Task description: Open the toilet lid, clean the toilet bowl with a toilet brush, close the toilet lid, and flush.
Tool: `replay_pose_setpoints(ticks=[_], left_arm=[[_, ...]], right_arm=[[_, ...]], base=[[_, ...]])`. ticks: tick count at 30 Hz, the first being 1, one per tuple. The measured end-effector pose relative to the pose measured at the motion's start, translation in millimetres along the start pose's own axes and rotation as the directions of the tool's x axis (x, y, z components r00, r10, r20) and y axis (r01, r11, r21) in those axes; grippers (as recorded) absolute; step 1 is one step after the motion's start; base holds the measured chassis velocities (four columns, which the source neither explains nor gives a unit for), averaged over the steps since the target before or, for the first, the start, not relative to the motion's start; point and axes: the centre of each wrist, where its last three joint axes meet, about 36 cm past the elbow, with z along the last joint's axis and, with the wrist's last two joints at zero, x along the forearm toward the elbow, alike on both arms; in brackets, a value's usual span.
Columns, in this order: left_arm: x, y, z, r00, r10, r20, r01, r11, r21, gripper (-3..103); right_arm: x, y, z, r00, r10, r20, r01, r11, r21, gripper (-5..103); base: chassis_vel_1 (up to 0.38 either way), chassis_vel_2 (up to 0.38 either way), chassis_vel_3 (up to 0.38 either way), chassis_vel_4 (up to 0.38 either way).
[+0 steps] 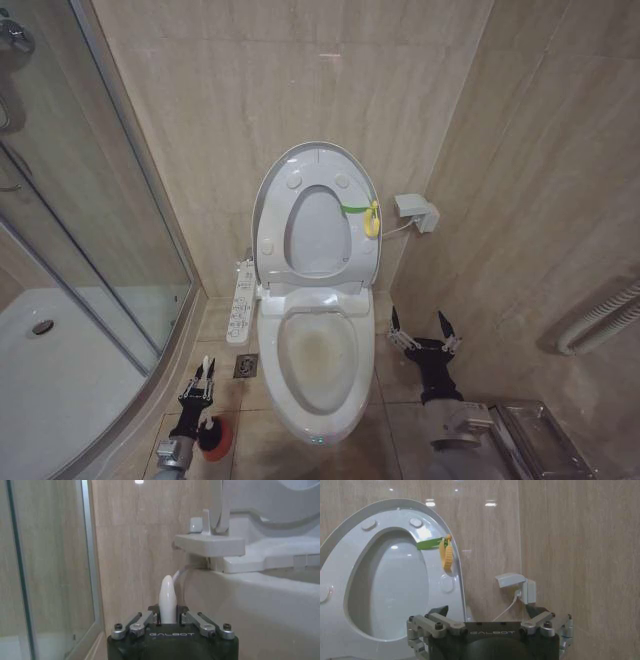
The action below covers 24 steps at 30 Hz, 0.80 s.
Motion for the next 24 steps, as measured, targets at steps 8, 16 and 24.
replay_pose_setpoints(ticks=[8,16,24], left_arm=[[-11.2,3.1,-0.7,1.000,0.000,0.007,0.000,1.000,-0.004,22],[-12.8,-0.2,-7.1,1.000,0.005,0.030,-0.005,1.000,-0.001,22],[-2.2,-12.0,3.8,1.000,0.018,-0.009,-0.018,1.000,0.015,22]], right_arm=[[0.0,0.0,0.0,1.000,0.000,0.000,0.000,1.000,0.000,100],[0.0,0.0,0.0,1.000,0.000,0.000,0.000,1.000,0.000,100],[0.0,0.0,0.0,1.000,0.000,0.000,0.000,1.000,0.000,100]], base=[[0.000,0.000,0.000,0.000],[0.000,0.000,0.000,0.000],[0.000,0.000,0.000,0.000]])
